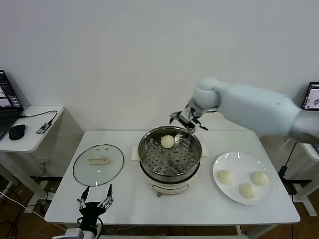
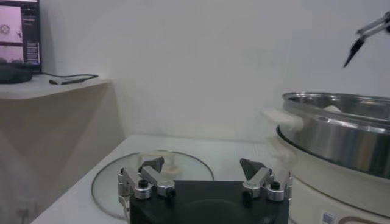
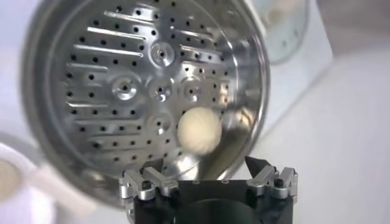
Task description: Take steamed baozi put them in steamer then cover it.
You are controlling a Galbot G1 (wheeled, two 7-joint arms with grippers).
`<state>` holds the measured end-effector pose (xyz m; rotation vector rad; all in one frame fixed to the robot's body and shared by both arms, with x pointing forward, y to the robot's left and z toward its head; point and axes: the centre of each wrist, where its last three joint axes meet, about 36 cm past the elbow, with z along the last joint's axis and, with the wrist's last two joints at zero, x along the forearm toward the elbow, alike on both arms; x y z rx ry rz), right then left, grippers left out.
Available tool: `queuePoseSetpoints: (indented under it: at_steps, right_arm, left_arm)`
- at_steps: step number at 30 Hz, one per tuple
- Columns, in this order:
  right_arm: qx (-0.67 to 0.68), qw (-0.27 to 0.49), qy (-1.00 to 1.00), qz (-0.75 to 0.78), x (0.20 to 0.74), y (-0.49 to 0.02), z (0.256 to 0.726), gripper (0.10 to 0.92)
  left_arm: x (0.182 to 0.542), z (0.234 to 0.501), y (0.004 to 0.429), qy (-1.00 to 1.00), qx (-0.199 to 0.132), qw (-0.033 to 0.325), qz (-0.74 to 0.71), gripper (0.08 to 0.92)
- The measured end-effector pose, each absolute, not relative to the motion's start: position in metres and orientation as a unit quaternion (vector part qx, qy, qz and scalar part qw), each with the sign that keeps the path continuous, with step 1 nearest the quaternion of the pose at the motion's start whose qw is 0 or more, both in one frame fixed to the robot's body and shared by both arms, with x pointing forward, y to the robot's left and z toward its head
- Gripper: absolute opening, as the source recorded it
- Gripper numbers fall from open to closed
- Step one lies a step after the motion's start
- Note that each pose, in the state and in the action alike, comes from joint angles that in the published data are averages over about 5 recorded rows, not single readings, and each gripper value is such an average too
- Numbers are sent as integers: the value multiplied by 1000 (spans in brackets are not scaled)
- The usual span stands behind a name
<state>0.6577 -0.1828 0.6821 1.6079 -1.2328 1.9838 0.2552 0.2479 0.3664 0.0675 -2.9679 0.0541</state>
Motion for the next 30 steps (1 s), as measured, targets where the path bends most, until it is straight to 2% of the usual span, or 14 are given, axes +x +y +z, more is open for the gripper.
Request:
queuePoseSetpoints:
  at_steps: [6,11,19,30]
  right_arm:
    - [537,215,-487,655,626,-238,693,823]
    - [517,259,-524,625,604,-285,683,823]
    - [499,314,-553,588,580,-340,636,823]
    - [490,366,-551,568,561,-373,561,823]
  left_arm:
    - [256,367,246,-996,15,85,15,823]
    - [256,368,247,-996,11,85,9,823]
    - [258,367,249,-996,12,86,4,823]
    - [258,366,249,-996,15,90,2,823]
